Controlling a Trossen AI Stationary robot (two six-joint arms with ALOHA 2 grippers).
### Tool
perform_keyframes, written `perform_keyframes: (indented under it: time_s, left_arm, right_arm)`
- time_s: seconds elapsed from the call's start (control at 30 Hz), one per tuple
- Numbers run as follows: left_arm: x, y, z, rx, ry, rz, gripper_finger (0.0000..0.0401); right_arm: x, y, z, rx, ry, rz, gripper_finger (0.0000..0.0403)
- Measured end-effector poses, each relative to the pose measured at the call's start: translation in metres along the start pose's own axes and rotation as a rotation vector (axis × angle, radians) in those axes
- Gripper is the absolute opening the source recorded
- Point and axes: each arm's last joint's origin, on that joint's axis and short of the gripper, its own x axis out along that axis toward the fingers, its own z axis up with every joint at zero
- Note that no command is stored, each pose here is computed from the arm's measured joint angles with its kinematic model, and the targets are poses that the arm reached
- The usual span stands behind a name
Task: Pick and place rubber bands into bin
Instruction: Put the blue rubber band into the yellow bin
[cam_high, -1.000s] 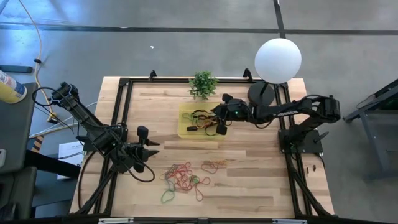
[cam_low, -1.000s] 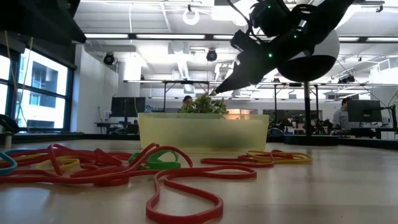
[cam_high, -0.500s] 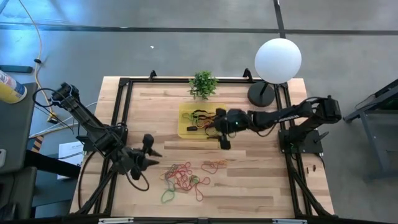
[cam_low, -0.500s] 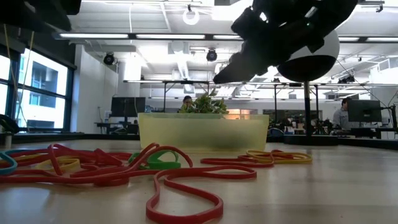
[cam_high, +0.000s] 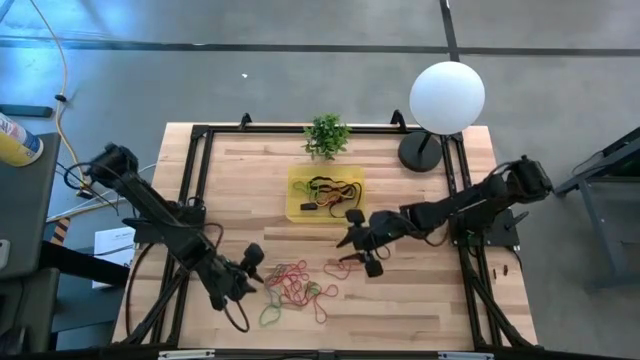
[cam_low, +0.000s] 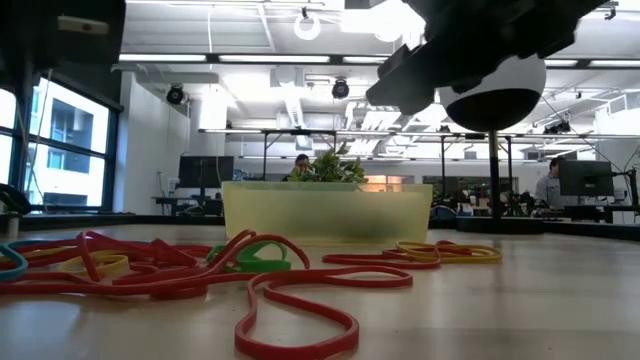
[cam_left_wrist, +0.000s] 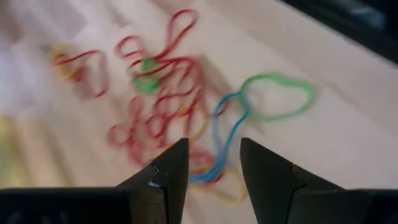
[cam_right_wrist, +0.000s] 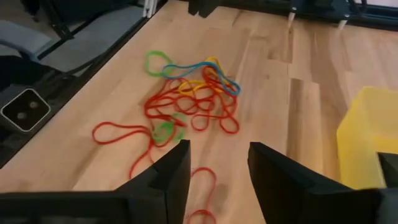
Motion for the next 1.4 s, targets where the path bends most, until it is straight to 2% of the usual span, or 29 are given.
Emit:
perform_keyframes:
  time_s: [0.23, 0.5, 0.63, 0.83, 0.97, 1.13, 1.23, 1.4]
  left_arm:
    - [0.032, -0.012, 0.007, -0.041, -0.075, -0.127, 0.0133]
    - [0.055, -0.018, -0.004, -0.454, 0.048, -0.15, 0.0133]
    - [0.057, -0.018, -0.003, -0.56, 0.043, -0.137, 0.0133]
    - [0.056, -0.015, 0.007, -0.693, 0.018, -0.111, 0.0133]
    - [0.054, -0.013, 0.017, -0.731, 0.034, -0.105, 0.0133]
    - [0.046, -0.01, 0.022, -0.757, 0.189, -0.075, 0.0133]
    - [0.04, -0.007, 0.028, -0.743, 0.25, -0.046, 0.0133]
    - [0.039, -0.005, 0.034, -0.704, 0.27, -0.015, 0.0133]
  right_arm:
    - [0.001, 0.021, -0.001, -0.021, 0.012, -0.045, 0.0134]
    - [0.001, 0.031, -0.005, 0.012, 0.052, -0.103, 0.0134]
    - [0.001, 0.033, -0.007, 0.0, 0.068, -0.135, 0.0134]
    - [0.0, 0.039, -0.011, -0.011, 0.108, -0.127, 0.0133]
    - [-0.001, 0.041, -0.015, -0.024, 0.142, -0.148, 0.0134]
    - [-0.001, 0.045, -0.018, -0.036, 0.172, -0.153, 0.0133]
    - [-0.002, 0.048, -0.018, -0.046, 0.176, -0.162, 0.0129]
    - [-0.003, 0.051, -0.02, -0.072, 0.186, -0.203, 0.013]
